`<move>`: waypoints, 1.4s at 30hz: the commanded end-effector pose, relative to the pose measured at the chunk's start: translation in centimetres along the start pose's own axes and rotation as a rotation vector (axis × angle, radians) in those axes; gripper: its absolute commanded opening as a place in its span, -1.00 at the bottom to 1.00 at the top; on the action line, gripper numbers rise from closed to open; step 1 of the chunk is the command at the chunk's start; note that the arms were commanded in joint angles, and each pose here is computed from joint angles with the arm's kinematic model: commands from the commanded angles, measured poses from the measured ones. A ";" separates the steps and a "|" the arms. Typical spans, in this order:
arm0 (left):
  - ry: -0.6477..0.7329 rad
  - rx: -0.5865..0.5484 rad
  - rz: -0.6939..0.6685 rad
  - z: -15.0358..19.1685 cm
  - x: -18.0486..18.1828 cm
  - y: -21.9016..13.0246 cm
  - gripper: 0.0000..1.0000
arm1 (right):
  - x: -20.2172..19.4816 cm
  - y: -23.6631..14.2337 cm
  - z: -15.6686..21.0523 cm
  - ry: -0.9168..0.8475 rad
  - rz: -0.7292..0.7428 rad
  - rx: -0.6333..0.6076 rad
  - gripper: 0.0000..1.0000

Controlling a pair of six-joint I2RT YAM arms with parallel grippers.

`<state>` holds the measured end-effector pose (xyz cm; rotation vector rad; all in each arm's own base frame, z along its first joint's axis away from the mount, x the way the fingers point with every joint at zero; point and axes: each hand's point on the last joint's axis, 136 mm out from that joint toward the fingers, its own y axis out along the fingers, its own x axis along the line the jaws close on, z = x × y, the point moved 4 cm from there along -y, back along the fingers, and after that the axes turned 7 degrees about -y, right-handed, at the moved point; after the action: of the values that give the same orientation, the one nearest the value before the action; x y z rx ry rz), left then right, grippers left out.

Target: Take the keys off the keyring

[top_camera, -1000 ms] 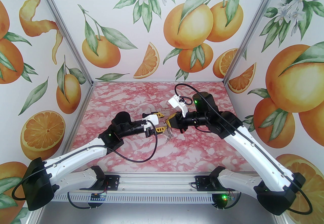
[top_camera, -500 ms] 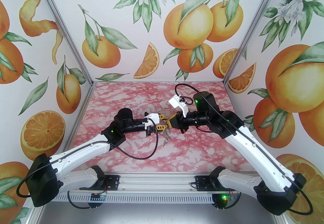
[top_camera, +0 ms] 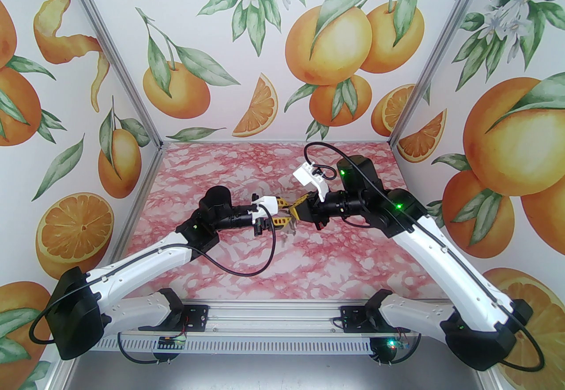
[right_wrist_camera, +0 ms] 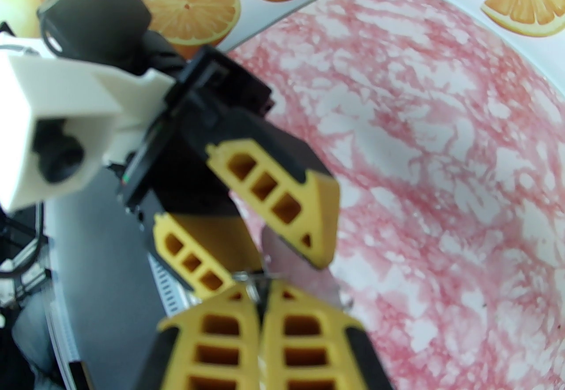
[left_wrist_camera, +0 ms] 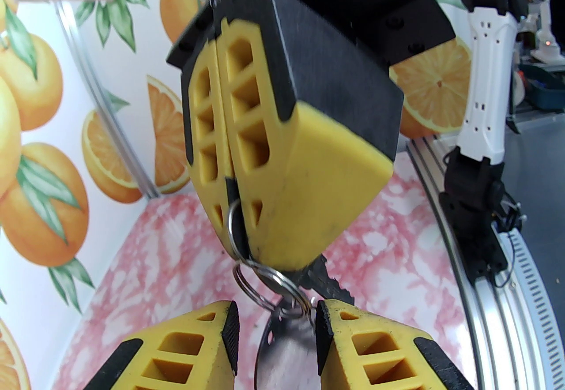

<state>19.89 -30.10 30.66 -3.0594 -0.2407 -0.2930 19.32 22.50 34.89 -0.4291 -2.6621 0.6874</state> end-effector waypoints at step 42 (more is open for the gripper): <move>0.109 -0.138 -0.232 -2.6 0.9 -0.1 -0.55 | -0.1 -1.6 -2.3 0.063 0.088 -0.095 -1.00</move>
<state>19.85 -30.09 32.51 -3.1368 -0.5261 -0.4612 20.20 22.06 35.23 -0.5609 -2.5821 0.6439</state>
